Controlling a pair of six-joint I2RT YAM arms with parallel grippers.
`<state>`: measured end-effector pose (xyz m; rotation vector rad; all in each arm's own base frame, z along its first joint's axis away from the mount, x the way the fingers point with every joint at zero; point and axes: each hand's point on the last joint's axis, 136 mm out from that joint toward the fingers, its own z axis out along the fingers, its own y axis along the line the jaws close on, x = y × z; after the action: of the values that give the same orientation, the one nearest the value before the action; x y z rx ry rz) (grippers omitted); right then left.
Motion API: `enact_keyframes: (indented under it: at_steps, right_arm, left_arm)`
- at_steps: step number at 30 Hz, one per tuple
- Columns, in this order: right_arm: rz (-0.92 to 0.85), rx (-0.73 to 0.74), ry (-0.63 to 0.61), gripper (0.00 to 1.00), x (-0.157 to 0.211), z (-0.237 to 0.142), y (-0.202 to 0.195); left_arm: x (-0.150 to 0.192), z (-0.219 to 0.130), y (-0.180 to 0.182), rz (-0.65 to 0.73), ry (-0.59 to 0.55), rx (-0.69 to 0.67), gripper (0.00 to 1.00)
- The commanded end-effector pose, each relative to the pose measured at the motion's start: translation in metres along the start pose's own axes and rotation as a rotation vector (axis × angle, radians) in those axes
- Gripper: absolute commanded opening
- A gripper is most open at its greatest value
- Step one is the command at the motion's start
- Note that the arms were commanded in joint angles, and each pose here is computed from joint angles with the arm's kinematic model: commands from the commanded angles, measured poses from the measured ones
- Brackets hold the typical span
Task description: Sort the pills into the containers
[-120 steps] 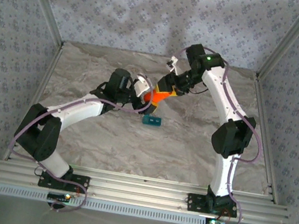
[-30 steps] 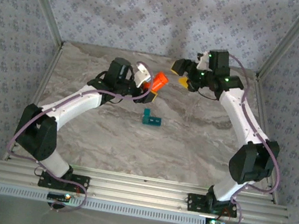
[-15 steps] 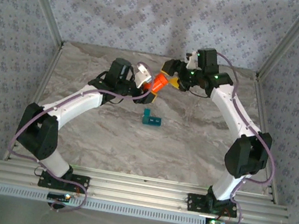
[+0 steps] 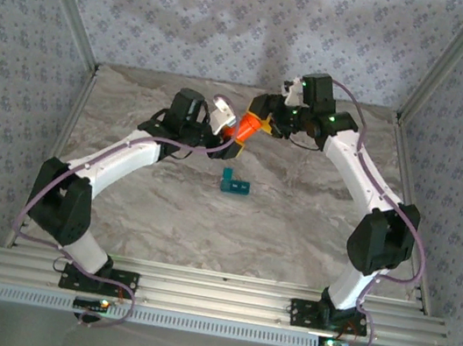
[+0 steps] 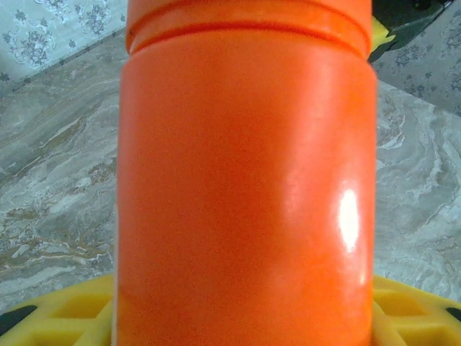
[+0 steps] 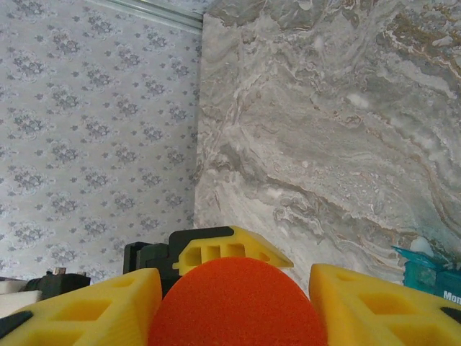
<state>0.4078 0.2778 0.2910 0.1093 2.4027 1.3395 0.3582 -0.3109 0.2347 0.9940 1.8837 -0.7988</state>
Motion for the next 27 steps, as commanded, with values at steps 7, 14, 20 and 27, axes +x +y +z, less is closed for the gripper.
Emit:
enact_keyframes:
  at_steps: [7,14,20,27]
  right_arm:
    - [-0.07,-0.069,0.054,0.45,0.012,0.001,0.008]
    - [-0.303,-0.166,0.076,0.42,0.016,-0.011,0.019]
    - [-0.386,-0.181,0.058,0.45,0.012,-0.02,0.016]
    - [-0.226,-0.068,-0.072,0.82,-0.015,-0.051,0.007]
  left_arm:
    - [-0.033,-0.008,0.01,-0.014,-0.098,-0.003,0.0]
    - [-0.056,-0.025,0.008,-0.088,-0.179,0.079,0.0]
    - [-0.067,-0.034,0.001,-0.102,-0.213,0.127,0.0]
    - [-0.044,-0.029,0.014,-0.017,-0.129,0.004,0.0]
